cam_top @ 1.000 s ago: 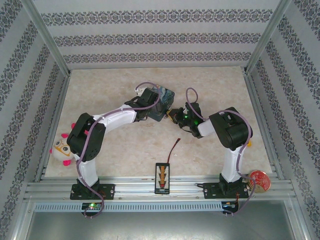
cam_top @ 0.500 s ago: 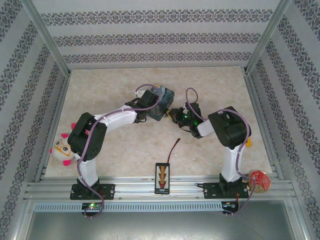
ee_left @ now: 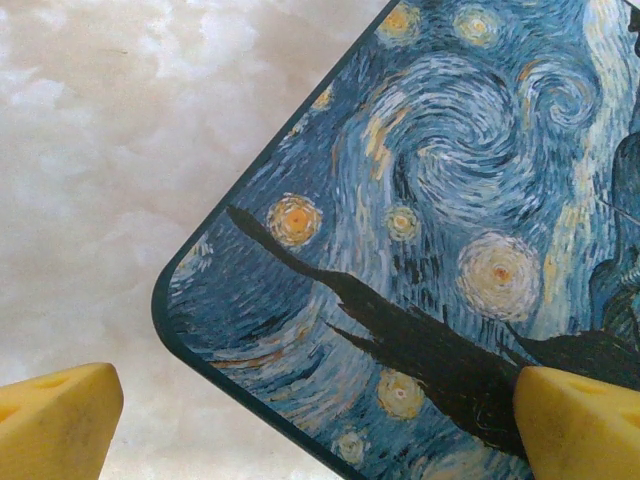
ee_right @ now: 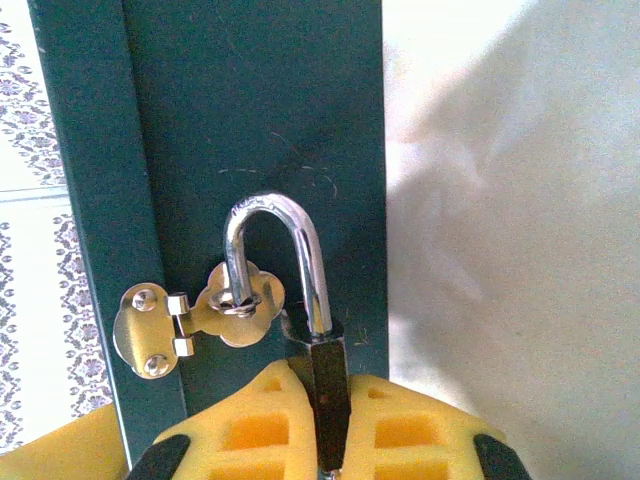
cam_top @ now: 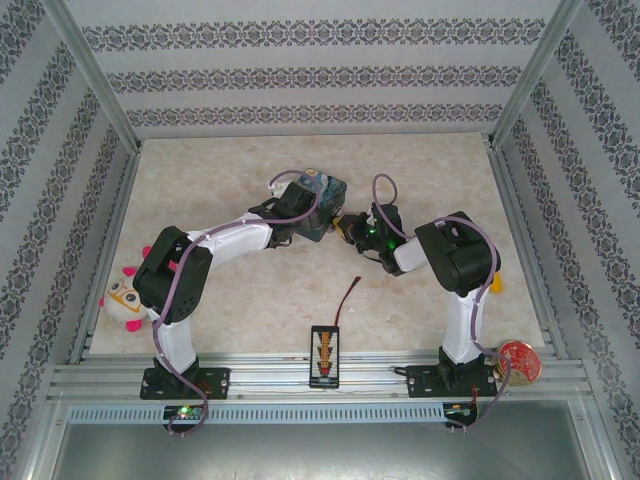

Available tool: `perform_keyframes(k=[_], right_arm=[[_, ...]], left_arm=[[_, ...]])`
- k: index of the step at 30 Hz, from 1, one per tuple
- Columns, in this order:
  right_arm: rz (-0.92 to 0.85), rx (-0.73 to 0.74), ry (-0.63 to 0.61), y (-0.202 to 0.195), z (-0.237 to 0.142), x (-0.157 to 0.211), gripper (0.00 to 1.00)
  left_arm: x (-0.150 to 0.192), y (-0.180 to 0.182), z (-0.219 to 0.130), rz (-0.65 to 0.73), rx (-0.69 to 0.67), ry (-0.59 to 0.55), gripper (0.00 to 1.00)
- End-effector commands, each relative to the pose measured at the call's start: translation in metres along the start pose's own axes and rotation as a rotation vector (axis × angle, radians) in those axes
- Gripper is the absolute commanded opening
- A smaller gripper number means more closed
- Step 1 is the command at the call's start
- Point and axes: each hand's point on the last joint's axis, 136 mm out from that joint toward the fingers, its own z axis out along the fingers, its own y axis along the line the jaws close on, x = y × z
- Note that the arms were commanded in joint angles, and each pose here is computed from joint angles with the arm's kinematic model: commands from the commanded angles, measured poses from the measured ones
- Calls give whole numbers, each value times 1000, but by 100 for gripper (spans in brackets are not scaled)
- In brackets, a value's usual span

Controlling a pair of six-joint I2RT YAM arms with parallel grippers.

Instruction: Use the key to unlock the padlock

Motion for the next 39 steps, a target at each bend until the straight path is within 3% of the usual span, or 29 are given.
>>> perform_keyframes(k=[1, 23, 39], right_arm=[[2, -41, -60, 11, 2, -18, 0], [4, -67, -115, 18, -4, -29, 0], [0, -121, -257, 30, -18, -46, 0]], left_arm=[[23, 22, -1, 40, -75, 65, 99], [27, 25, -4, 27, -67, 70, 99], [33, 23, 0, 14, -55, 80, 99]])
